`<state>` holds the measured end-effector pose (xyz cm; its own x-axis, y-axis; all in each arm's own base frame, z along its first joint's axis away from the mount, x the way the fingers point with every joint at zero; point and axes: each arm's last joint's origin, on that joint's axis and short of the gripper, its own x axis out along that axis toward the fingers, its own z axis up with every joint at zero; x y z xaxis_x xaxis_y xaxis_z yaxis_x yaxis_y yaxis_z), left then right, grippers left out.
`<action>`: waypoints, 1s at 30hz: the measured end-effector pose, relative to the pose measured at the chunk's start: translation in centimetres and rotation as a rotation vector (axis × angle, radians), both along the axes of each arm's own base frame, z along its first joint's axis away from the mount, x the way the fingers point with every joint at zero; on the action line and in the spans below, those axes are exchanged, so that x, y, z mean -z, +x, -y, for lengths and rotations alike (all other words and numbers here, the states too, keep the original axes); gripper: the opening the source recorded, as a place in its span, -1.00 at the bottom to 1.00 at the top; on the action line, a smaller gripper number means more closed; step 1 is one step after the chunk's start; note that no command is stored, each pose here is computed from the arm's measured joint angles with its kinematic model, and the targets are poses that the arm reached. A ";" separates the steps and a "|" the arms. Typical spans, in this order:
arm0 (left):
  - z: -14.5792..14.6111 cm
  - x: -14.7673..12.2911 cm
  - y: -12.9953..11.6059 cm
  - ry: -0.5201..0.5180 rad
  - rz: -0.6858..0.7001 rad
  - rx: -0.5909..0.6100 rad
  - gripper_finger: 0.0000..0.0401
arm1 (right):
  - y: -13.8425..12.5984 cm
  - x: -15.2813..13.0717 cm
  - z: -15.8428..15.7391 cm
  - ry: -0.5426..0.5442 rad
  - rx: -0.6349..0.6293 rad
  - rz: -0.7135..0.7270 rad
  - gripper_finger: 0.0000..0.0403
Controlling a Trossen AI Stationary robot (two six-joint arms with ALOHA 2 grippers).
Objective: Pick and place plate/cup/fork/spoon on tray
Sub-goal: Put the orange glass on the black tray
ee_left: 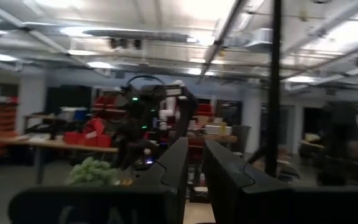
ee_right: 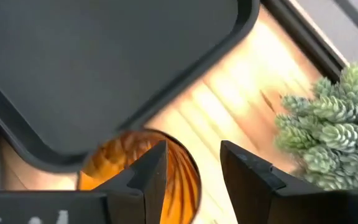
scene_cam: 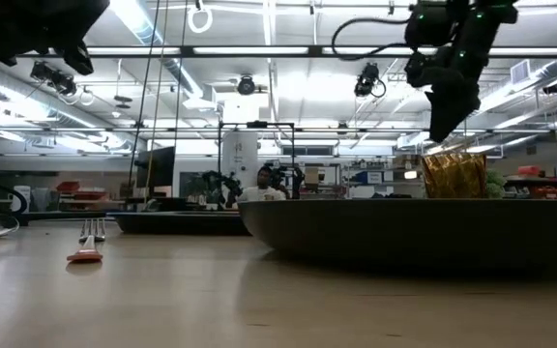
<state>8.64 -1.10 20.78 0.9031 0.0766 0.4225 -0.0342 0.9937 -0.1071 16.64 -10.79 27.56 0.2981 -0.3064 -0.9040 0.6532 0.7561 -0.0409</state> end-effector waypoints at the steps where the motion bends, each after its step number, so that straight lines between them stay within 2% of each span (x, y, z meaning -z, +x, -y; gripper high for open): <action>1: -0.1 0.0 0.0 -0.015 -0.003 -0.023 -0.72 | 0.1 0.1 0.2 0.017 -0.010 -0.035 -0.23; 9: -0.7 0.1 -0.1 -0.160 -0.011 -0.191 -0.72 | 1.4 1.7 1.4 0.141 -0.089 -0.249 -0.22; 22: -0.7 0.1 -0.1 -0.202 -0.006 -0.196 -0.72 | 2.8 4.0 2.3 0.223 -0.131 -0.378 -0.23; 25: -0.7 0.2 -0.1 -0.202 -0.006 -0.196 -0.72 | 2.9 4.5 2.4 0.239 -0.133 -0.397 -0.31; 30: -0.7 0.2 -0.1 -0.202 -0.007 -0.196 -0.72 | 2.9 5.1 2.8 0.269 -0.124 -0.423 -0.58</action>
<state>8.54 -0.36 20.62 0.8656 0.3323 0.3747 -0.2254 0.9266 -0.3011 19.57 -13.64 22.50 -0.0915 -0.0319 -0.9953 0.5261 0.8471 -0.0755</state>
